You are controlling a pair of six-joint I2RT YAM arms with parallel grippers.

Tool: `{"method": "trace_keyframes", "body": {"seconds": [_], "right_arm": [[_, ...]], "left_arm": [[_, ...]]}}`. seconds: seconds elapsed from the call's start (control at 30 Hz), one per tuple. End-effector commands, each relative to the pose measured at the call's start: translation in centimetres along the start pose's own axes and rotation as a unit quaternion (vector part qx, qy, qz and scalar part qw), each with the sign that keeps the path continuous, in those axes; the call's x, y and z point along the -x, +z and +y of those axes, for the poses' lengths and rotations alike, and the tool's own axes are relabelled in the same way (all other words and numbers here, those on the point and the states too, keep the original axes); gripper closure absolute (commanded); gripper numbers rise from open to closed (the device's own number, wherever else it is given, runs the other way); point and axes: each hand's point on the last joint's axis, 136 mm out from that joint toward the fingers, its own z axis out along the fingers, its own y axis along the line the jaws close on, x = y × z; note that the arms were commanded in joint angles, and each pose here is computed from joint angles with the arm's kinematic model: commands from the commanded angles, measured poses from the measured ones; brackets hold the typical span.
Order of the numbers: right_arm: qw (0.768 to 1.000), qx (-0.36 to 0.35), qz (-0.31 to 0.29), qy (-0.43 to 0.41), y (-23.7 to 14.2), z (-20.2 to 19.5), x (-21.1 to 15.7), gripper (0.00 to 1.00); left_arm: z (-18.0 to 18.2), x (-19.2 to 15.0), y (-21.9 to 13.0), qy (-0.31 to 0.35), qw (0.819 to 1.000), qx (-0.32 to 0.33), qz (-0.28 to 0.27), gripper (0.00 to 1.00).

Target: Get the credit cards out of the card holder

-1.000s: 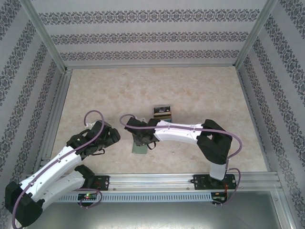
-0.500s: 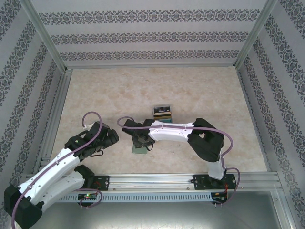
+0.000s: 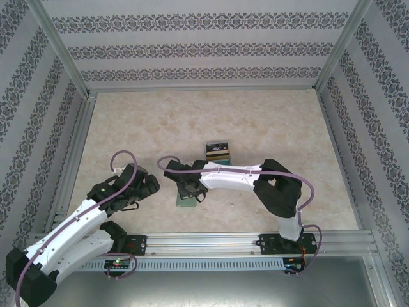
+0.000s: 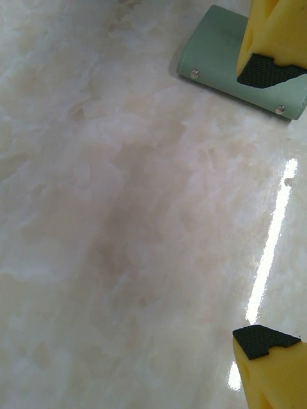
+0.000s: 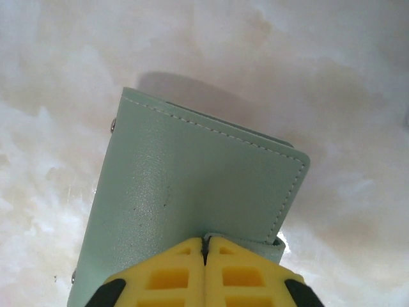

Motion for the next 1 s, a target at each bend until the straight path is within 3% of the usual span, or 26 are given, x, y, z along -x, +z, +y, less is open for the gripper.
{"method": "trace_keyframes", "body": {"seconds": [0.0,0.17,0.43,0.7,0.87,0.97], "right_arm": [[1.000,-0.001,-0.009,-0.007,-0.7,-0.2,-0.5,1.00],[0.999,0.028,-0.040,-0.006,-1.8,0.2,0.4,1.00],[0.996,0.069,-0.055,0.010,-1.9,0.5,0.9,1.00],[0.994,0.087,-0.058,0.022,-1.3,1.0,1.2,1.00],[0.994,0.091,-0.058,0.028,-1.2,1.0,1.1,1.00],[0.993,0.093,-0.064,0.033,-1.4,0.7,1.1,1.00]], "left_arm": [[-1.3,-0.5,0.4,0.006,0.999,-0.031,0.020,0.04],[-5.0,-1.2,0.8,0.010,0.992,-0.115,0.050,0.21],[-9.2,-2.0,1.4,0.015,0.975,-0.199,0.093,1.00],[-13.1,-3.3,3.8,-0.003,0.949,-0.278,0.150,1.00],[-12.4,-4.7,6.1,-0.010,0.951,-0.248,0.185,1.00],[-10.2,-5.5,7.7,0.000,0.963,-0.180,0.201,1.00]]}}
